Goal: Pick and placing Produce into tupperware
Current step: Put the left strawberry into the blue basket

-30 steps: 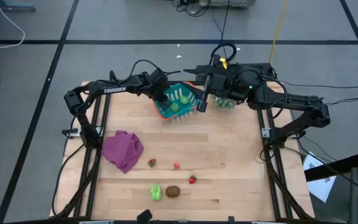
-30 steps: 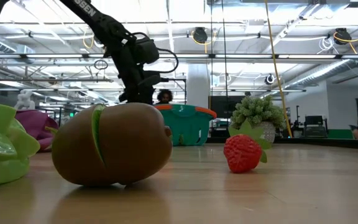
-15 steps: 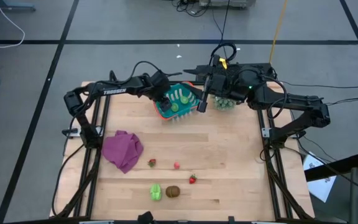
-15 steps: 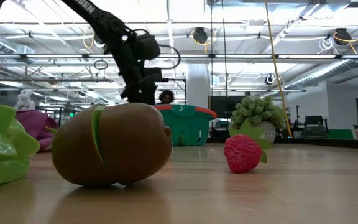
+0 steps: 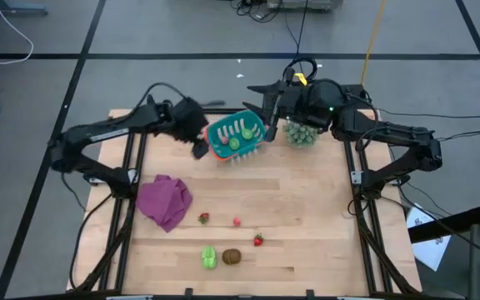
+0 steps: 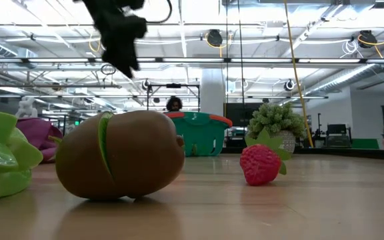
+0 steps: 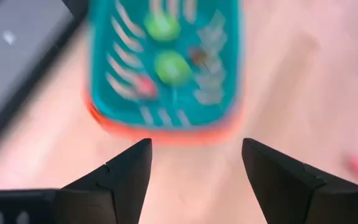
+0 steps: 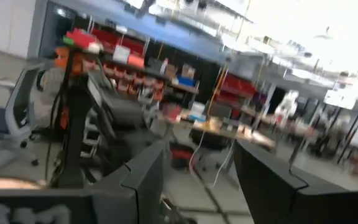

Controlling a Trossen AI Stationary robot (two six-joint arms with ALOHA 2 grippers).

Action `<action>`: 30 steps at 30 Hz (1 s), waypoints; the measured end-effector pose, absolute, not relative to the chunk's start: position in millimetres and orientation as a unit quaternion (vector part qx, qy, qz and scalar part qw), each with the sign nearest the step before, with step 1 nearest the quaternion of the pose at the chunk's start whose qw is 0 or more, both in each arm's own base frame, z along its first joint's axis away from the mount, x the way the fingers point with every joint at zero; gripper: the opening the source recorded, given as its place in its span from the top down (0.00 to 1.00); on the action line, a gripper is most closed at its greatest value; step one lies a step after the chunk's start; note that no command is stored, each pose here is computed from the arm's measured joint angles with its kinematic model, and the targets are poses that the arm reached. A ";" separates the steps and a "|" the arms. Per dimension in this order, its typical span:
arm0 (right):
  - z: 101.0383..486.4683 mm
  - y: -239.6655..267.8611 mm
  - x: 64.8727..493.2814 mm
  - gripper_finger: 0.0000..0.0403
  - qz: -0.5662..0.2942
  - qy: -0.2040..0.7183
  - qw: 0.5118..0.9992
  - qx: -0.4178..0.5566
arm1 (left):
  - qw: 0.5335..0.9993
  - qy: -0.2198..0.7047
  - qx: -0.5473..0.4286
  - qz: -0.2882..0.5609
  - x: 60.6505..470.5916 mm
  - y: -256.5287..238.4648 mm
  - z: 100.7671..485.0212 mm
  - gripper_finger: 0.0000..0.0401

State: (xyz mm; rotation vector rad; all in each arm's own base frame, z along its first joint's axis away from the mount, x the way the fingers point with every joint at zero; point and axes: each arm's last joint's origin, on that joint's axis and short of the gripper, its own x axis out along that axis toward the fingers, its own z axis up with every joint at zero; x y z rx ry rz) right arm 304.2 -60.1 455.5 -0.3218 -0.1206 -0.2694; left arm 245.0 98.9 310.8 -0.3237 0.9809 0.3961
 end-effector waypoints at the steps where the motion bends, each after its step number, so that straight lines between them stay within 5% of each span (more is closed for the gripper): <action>1: 453.7 -60.6 304.5 0.55 -0.133 -0.052 0.978 -0.153 | 0.844 0.480 -0.158 0.182 241.1 86.4 312.8 0.36; 14: 440.1 -60.0 305.6 0.55 -0.122 0.010 0.989 -0.088 | 0.808 0.534 -0.171 0.180 225.2 -37.0 276.1 0.36; 30: 442.0 -59.9 305.6 0.55 -0.122 -0.003 0.991 -0.057 | 0.805 0.522 -0.249 0.131 233.8 -72.8 216.5 0.36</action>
